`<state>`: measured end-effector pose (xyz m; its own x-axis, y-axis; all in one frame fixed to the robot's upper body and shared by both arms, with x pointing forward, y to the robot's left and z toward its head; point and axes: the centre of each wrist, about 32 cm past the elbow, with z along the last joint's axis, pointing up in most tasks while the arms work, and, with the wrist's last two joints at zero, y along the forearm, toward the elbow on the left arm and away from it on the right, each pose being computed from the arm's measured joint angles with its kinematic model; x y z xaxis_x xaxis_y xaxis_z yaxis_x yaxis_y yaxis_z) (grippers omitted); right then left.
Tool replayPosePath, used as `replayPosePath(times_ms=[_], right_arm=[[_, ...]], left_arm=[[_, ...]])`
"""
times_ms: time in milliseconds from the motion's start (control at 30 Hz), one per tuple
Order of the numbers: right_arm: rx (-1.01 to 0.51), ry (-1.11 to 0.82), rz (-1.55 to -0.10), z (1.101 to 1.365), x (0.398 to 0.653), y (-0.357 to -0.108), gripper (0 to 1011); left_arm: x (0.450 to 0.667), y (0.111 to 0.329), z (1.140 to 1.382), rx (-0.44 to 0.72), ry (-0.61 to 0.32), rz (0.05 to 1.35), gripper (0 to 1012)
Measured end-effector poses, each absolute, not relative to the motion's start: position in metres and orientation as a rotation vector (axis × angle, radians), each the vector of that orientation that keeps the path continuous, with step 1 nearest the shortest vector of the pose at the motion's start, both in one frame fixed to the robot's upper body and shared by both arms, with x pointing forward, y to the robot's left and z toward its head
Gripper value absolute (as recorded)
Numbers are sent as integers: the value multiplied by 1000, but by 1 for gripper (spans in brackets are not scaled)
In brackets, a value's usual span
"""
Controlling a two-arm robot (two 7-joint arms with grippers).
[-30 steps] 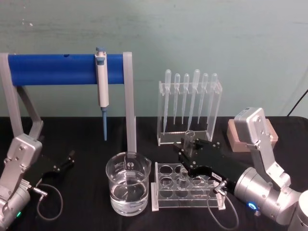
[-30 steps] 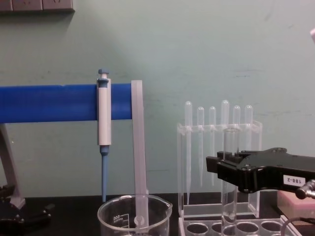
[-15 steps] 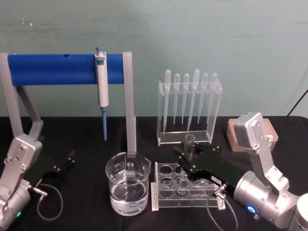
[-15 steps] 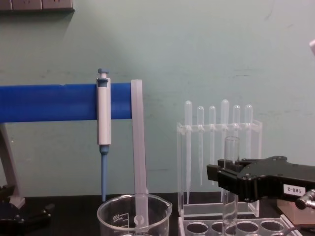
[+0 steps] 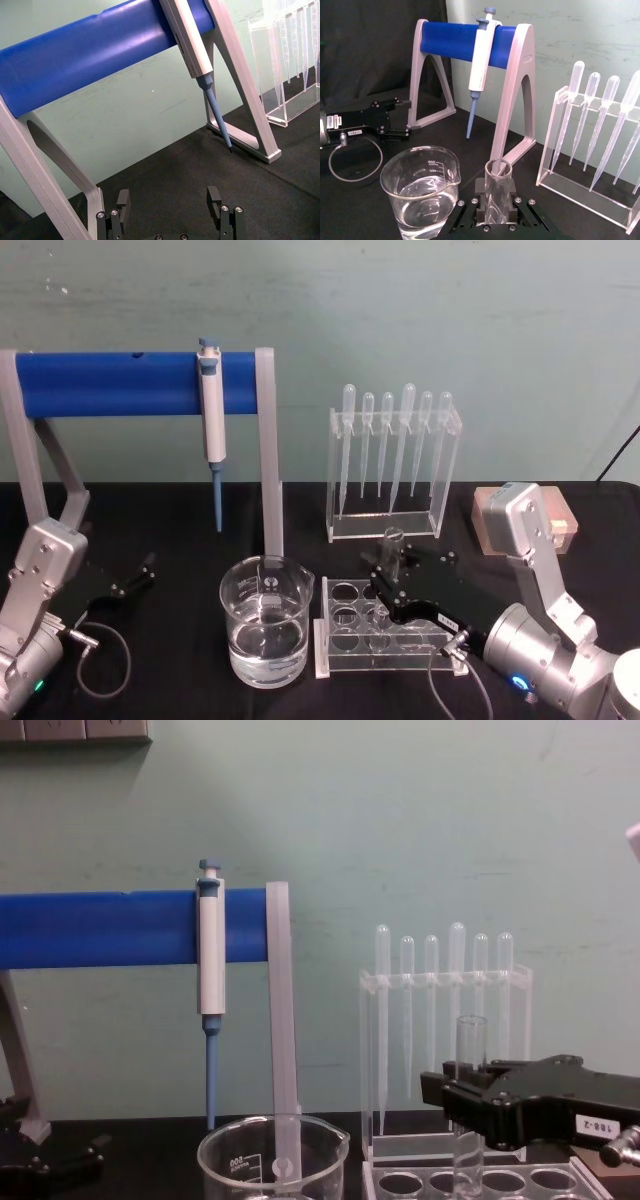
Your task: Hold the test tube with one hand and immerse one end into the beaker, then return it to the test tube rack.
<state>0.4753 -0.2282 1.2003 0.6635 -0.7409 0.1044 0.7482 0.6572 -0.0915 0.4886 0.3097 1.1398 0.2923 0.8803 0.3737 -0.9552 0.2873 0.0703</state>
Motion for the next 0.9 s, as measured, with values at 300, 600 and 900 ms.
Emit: replayPosePath(times_ms=[300,600,900], right_arm=[[-133,-52,-846,1197,475,-228,225],[-132,-49,-849,1197,476,-229,298],[-130,-47,-852,1198,475,-229,583]], left_arm=[[489,310,1140,305,-285,1248,1000],[489,310,1140,304,-285,1248,1000],[489,310,1140,304,-285,1248,1000]])
